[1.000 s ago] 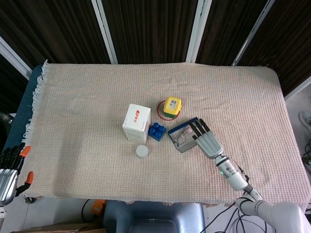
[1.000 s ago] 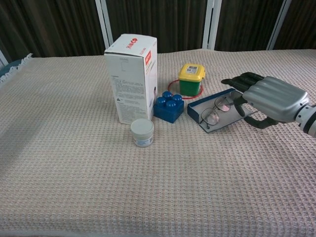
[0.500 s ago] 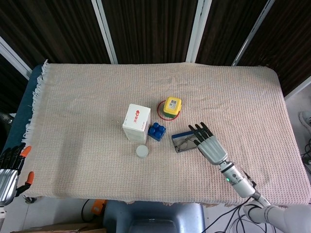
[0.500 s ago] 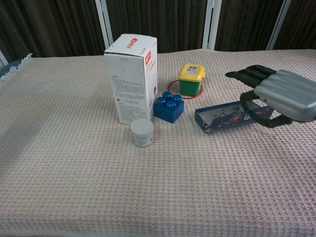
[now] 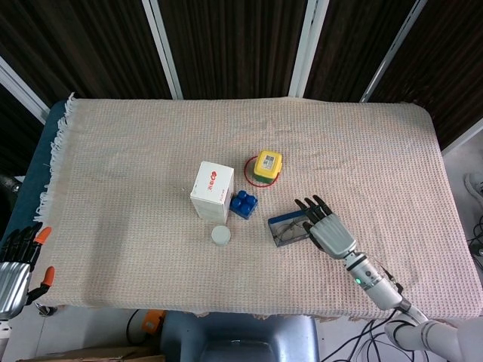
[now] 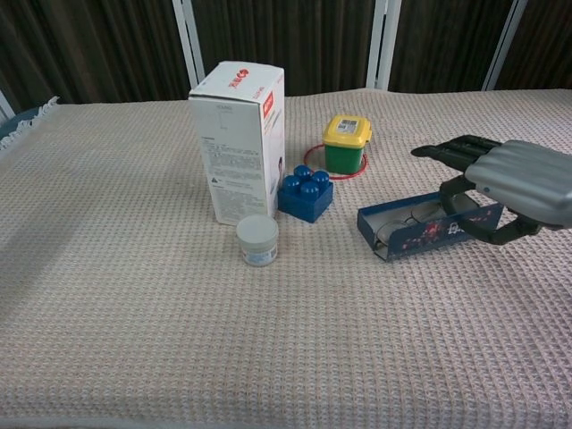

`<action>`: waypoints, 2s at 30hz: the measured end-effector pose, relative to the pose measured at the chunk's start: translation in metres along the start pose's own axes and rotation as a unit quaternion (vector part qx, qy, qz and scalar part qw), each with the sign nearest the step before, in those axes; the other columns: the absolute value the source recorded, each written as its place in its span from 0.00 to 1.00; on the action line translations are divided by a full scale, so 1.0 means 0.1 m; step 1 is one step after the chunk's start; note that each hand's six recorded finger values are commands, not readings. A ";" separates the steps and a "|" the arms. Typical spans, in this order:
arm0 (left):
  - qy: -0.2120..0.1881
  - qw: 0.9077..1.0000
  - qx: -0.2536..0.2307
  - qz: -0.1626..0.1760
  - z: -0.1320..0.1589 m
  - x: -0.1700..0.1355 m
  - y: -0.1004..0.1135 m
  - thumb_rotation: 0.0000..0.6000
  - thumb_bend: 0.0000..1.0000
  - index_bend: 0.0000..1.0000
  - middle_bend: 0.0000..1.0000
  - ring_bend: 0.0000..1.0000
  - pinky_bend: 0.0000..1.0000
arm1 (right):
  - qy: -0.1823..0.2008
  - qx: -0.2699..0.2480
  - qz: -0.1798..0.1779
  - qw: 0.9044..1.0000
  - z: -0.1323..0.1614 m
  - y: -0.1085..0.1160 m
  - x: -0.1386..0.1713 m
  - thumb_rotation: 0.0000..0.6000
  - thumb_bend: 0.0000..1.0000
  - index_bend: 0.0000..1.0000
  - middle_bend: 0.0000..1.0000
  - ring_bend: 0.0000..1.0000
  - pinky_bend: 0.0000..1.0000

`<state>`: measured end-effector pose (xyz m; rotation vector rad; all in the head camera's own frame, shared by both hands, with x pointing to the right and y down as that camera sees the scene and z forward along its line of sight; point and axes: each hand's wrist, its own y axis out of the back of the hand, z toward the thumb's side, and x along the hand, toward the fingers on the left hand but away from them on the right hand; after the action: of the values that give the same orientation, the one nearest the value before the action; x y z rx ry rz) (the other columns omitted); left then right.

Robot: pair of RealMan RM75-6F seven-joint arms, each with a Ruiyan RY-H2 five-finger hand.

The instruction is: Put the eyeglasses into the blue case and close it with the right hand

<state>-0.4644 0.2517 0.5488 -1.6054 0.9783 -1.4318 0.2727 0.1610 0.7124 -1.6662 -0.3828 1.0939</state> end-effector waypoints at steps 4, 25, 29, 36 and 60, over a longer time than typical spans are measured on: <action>0.002 1.000 -0.001 0.003 -0.01 -0.01 0.02 1.00 0.45 0.00 0.00 0.00 0.04 | 0.011 0.002 -0.003 1.000 0.05 0.01 -0.02 1.00 0.63 0.75 0.10 0.00 0.00; 0.003 1.000 -0.002 0.002 -0.02 -0.02 0.02 1.00 0.45 0.00 0.00 0.00 0.04 | -0.015 -0.076 -0.033 0.996 -0.19 0.19 -0.10 1.00 0.63 0.75 0.10 0.00 0.00; 0.003 1.000 -0.001 0.001 -0.02 -0.01 0.01 1.00 0.45 0.00 0.00 0.00 0.04 | -0.041 -0.094 -0.028 0.994 -0.32 0.22 -0.23 1.00 0.63 0.75 0.10 0.00 0.00; 0.003 1.000 0.000 -0.003 -0.02 0.00 -0.01 1.00 0.45 0.00 0.00 0.00 0.04 | -0.054 -0.092 0.000 0.994 -0.35 0.19 -0.47 1.00 0.63 0.75 0.10 0.00 0.00; 0.005 1.000 -0.004 0.000 -0.04 -0.02 0.02 1.00 0.45 0.00 0.00 0.00 0.04 | -0.065 -0.047 0.049 0.996 -0.08 0.13 -1.00 1.00 0.63 0.52 0.06 0.00 0.00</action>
<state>-0.4684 0.2526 0.5467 -1.6052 0.9917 -1.4391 0.2225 0.0805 0.7481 -1.7168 -0.4454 1.2779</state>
